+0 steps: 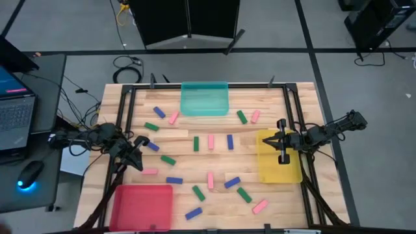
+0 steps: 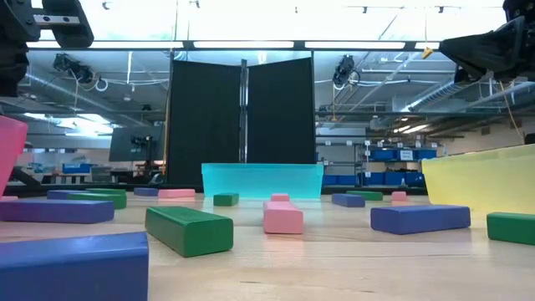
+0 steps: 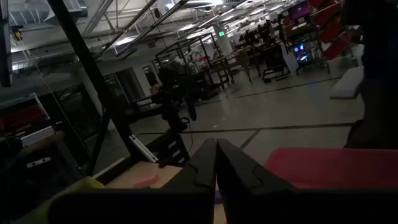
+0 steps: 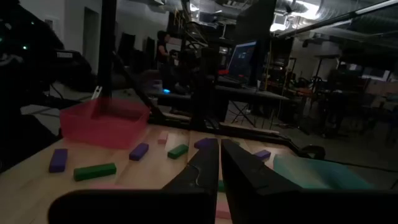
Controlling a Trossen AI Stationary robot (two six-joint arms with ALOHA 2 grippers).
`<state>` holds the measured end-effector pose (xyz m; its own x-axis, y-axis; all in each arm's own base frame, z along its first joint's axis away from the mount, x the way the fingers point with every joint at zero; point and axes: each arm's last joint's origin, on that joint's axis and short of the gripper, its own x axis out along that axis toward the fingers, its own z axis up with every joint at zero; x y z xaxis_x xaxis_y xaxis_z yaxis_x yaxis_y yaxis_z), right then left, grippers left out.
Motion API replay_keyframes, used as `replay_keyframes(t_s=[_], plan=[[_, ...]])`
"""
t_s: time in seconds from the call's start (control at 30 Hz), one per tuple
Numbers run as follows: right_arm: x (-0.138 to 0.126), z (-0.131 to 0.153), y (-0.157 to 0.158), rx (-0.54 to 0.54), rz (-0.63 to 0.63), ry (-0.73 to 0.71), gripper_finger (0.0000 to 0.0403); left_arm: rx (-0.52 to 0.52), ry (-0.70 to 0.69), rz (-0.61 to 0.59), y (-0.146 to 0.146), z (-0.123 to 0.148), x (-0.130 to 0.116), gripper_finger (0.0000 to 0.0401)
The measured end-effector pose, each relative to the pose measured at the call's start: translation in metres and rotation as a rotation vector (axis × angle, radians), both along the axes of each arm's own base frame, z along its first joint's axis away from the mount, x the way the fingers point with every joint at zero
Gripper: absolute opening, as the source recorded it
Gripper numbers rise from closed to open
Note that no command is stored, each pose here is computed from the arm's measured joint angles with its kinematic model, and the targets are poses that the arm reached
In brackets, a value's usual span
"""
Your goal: Sort blocks
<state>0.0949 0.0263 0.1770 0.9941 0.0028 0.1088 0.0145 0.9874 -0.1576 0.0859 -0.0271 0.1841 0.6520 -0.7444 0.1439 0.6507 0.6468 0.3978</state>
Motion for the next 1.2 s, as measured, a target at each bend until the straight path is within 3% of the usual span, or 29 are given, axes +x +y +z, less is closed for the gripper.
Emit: replay_keyframes(t_s=[0.7,0.9,1.07,1.2], plan=[[0.0,0.0,0.0,0.0,0.0,0.0,0.003,0.001,-0.002,0.0,0.0,0.0,0.0,0.0021],[0.0,0.0,0.0,0.0,0.0,0.0,0.003,0.089,-0.319,0.047,0.001,0.017,-0.005,0.0021],[0.0,0.0,0.0,0.0,0.0,0.0,0.003,0.041,-0.52,0.043,0.001,0.034,-0.015,0.0021],[0.0,0.0,0.0,0.0,0.0,0.0,0.003,-0.065,-0.513,-0.078,0.001,0.043,-0.024,0.0021]])
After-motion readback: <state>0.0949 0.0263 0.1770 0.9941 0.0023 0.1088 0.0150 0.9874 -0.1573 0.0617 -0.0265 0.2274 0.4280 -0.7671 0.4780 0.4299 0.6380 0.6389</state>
